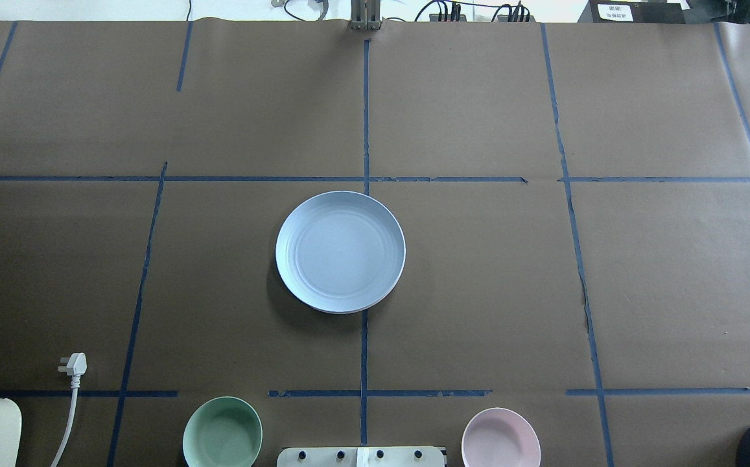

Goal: Stack three plates with pink and blue

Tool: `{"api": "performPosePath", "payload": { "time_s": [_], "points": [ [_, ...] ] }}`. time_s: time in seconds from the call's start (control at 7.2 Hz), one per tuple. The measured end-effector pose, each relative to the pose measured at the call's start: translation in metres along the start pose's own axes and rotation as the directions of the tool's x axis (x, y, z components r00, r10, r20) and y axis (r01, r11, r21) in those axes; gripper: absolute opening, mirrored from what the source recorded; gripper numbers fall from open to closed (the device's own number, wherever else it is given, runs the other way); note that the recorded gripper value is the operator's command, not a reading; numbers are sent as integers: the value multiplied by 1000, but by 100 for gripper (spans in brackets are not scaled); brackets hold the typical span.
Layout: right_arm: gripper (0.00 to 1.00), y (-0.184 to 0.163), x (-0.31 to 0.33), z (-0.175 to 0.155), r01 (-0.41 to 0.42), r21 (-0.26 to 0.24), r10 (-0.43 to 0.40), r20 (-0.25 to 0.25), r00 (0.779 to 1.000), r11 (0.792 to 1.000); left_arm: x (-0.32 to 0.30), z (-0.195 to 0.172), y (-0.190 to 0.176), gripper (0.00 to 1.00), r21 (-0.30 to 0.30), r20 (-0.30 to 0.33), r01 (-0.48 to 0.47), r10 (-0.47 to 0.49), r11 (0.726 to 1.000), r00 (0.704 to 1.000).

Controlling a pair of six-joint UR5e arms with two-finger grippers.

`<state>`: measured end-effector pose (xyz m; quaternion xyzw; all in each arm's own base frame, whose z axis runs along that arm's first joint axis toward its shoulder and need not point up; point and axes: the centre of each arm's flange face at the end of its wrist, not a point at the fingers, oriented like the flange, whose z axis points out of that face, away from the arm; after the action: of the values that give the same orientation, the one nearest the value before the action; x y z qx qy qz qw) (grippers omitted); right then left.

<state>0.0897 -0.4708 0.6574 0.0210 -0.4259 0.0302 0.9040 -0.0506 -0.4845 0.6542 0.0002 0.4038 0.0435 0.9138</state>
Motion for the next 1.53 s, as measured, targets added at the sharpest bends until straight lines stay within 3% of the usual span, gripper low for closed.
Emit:
{"api": "performPosePath", "payload": {
  "time_s": [1.53],
  "points": [
    [100, -3, 0, -1, 3, 3, -3, -6, 1000, 1000, -6, -7, 1, 100, 15, 6, 13, -13, 1000, 1000]
  ]
}}
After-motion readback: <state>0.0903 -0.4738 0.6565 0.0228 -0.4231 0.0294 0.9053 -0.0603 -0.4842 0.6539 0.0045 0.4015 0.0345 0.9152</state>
